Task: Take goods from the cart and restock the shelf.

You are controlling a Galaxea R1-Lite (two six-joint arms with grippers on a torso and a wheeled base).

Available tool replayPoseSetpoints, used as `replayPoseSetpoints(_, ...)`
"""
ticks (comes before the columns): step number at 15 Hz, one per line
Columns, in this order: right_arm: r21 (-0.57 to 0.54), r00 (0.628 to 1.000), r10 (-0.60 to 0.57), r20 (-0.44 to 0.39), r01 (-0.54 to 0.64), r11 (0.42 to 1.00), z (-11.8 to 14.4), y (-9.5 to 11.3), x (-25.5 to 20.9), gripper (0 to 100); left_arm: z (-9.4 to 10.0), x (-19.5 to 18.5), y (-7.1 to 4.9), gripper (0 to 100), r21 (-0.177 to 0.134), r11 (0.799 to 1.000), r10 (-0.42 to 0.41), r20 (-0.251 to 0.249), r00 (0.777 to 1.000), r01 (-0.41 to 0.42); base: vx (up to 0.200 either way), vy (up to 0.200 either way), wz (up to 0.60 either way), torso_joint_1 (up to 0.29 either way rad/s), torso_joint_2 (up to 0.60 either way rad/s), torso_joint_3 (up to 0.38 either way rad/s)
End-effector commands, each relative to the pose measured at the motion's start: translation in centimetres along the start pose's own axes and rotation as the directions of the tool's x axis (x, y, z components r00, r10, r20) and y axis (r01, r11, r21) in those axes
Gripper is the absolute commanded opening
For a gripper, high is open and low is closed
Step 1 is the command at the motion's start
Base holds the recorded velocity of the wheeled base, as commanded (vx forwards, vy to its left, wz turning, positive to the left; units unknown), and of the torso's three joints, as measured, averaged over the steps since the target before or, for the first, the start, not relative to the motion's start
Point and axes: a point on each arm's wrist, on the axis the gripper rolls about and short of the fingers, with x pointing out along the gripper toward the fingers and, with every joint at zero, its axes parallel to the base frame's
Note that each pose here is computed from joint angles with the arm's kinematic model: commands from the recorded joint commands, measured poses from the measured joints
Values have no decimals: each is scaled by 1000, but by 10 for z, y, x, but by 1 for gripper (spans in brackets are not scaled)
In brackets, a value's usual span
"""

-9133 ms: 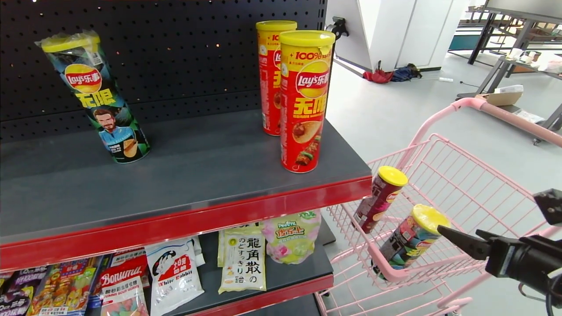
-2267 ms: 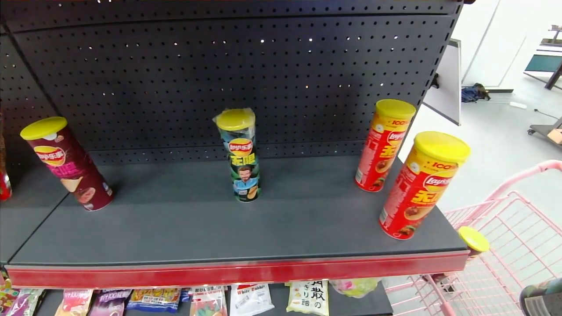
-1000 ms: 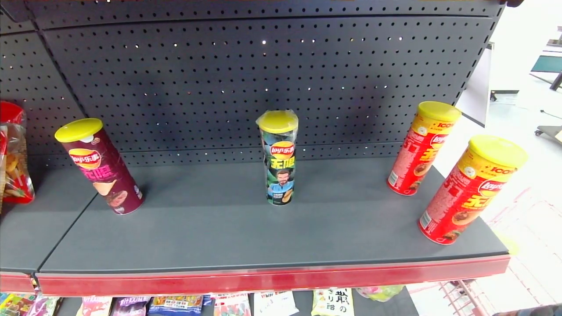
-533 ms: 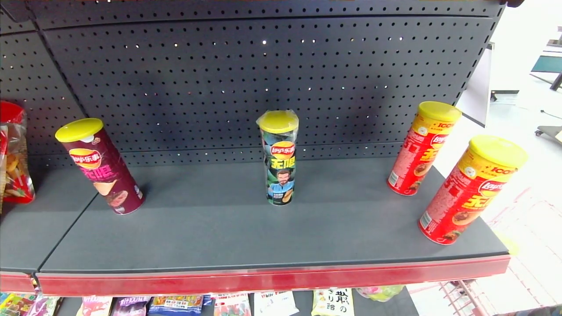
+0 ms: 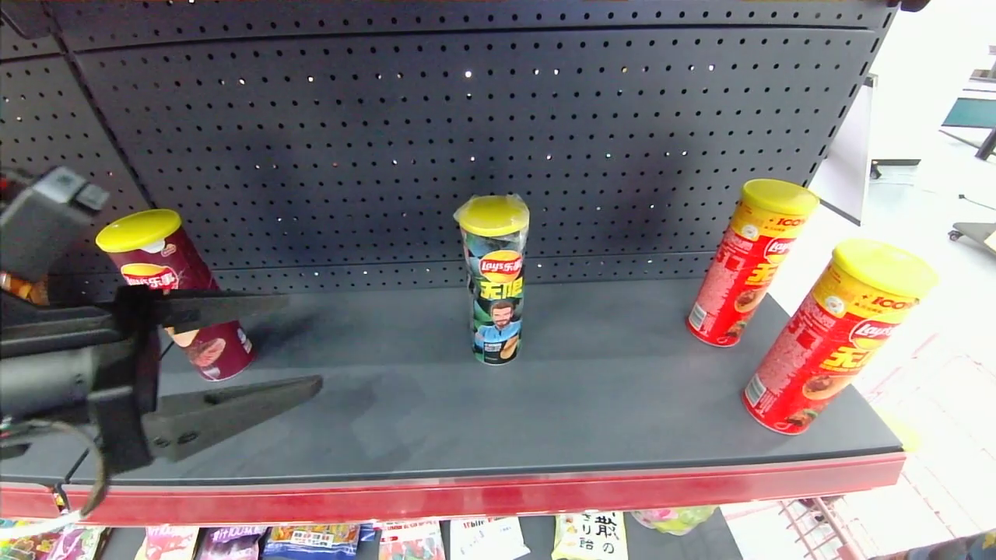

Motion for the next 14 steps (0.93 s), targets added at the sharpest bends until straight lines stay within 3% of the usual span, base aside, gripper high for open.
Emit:
replayPoseSetpoints(1,-1,1000,-10,2,10,1000,1,0,0,0,-17,76,51,100,1,989,-150,-46,988,150,0,0,0,0,0,0)
replayPoseSetpoints(4,-2,1000,-14,14,14,1000,4,0,-2,0,-5,115,60,100,46,971,-234,-11,972,234,0,0,0,0,0,0)
replayPoseSetpoints(6,-2,1000,-21,15,21,1000,4,0,-3,0,-2,133,66,100,55,965,-258,-7,966,258,0,0,0,0,0,0)
replayPoseSetpoints(8,-2,1000,-21,15,21,1000,5,0,-3,0,2,150,79,100,83,964,-253,16,967,251,0,0,0,0,0,0)
replayPoseSetpoints(14,1,1000,-19,-2,19,1000,3,0,-1,0,8,177,99,100,93,964,-253,38,967,248,0,0,0,0,0,0)
